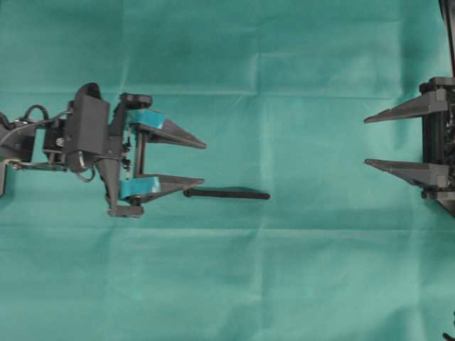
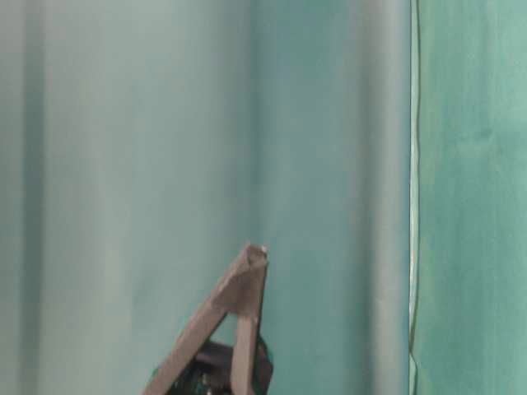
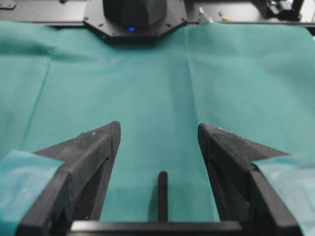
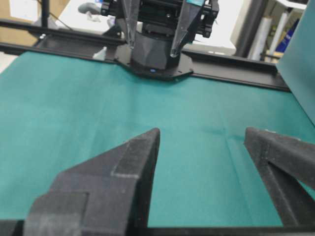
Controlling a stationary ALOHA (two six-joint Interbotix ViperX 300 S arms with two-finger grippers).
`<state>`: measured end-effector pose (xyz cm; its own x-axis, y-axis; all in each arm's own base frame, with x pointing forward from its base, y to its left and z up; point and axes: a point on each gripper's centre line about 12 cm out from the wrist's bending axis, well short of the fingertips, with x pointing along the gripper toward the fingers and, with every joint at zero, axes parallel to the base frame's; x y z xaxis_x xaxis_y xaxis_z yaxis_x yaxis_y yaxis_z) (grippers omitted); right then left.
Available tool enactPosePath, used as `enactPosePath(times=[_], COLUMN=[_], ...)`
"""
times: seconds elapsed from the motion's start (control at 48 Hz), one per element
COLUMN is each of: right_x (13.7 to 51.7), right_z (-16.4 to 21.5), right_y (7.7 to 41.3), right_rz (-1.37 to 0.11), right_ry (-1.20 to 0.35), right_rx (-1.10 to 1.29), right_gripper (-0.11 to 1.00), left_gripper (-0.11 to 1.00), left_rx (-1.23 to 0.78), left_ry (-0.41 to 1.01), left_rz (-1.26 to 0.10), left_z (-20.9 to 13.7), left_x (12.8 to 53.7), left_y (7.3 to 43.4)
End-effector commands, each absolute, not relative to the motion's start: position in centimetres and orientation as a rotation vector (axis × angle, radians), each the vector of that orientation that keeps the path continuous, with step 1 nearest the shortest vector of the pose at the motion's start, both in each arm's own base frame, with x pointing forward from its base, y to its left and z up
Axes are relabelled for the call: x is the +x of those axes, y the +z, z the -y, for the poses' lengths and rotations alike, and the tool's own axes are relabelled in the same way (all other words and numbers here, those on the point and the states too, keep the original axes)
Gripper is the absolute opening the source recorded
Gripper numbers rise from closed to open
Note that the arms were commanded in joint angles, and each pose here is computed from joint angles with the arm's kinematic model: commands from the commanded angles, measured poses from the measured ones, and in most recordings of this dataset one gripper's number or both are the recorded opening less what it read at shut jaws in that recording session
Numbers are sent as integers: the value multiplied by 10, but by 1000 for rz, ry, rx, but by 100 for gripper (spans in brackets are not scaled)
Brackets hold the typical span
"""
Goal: Peel off the Velcro with your right arm.
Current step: 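Move the left gripper over the black Velcro strap and close on it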
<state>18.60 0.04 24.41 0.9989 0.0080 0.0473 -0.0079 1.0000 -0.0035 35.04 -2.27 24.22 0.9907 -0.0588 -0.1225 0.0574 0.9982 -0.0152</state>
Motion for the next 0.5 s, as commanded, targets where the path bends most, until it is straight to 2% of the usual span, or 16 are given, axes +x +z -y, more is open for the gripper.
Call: enactPosePath(times=[0.0,0.229,0.479], right_x=[187,187,187], right_z=[0,0,0], right_y=[248,247,247], right_rz=[63,61,63], right_ry=[7,7,7], right_rx=[-3,-5,-5], right_gripper=[41,41,41], left_gripper=[65,65,64], left_rx=[-13,-12,-9], left_ry=[-61,-60,-63], left_rz=[-83,-160,-427], left_z=[24,24,26], left_x=[359,367,376], left_y=[256,249,236])
